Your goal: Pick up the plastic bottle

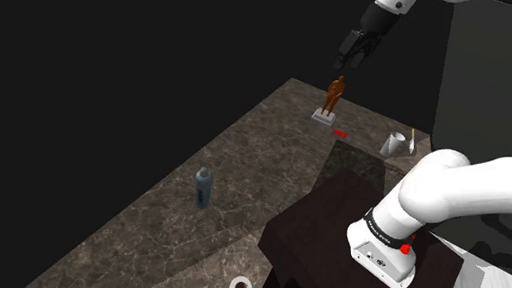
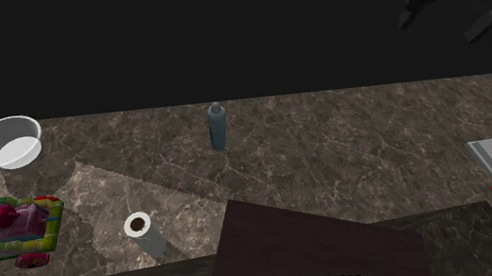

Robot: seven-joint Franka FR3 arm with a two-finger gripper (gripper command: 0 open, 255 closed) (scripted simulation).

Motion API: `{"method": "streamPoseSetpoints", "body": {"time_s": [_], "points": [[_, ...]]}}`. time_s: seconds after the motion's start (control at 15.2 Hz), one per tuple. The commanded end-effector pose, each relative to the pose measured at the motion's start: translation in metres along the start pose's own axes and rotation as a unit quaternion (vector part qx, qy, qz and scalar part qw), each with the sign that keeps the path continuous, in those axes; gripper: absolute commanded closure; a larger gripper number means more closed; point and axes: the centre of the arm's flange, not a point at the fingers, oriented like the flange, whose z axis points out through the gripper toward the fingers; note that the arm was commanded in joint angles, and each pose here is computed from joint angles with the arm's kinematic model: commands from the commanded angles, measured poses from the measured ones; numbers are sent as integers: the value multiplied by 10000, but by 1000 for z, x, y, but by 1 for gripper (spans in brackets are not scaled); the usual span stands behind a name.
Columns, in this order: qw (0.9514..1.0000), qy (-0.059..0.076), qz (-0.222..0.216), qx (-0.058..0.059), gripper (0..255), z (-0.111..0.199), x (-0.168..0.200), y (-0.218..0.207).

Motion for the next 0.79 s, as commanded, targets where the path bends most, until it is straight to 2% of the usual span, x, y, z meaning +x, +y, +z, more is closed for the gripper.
{"method": "streamPoseSetpoints", "body": {"time_s": [0.0, 0.73], "points": [[10000, 0, 0, 0, 0, 0, 0, 0], [9985, -441, 135, -280, 0, 106, 52, -101]]}}
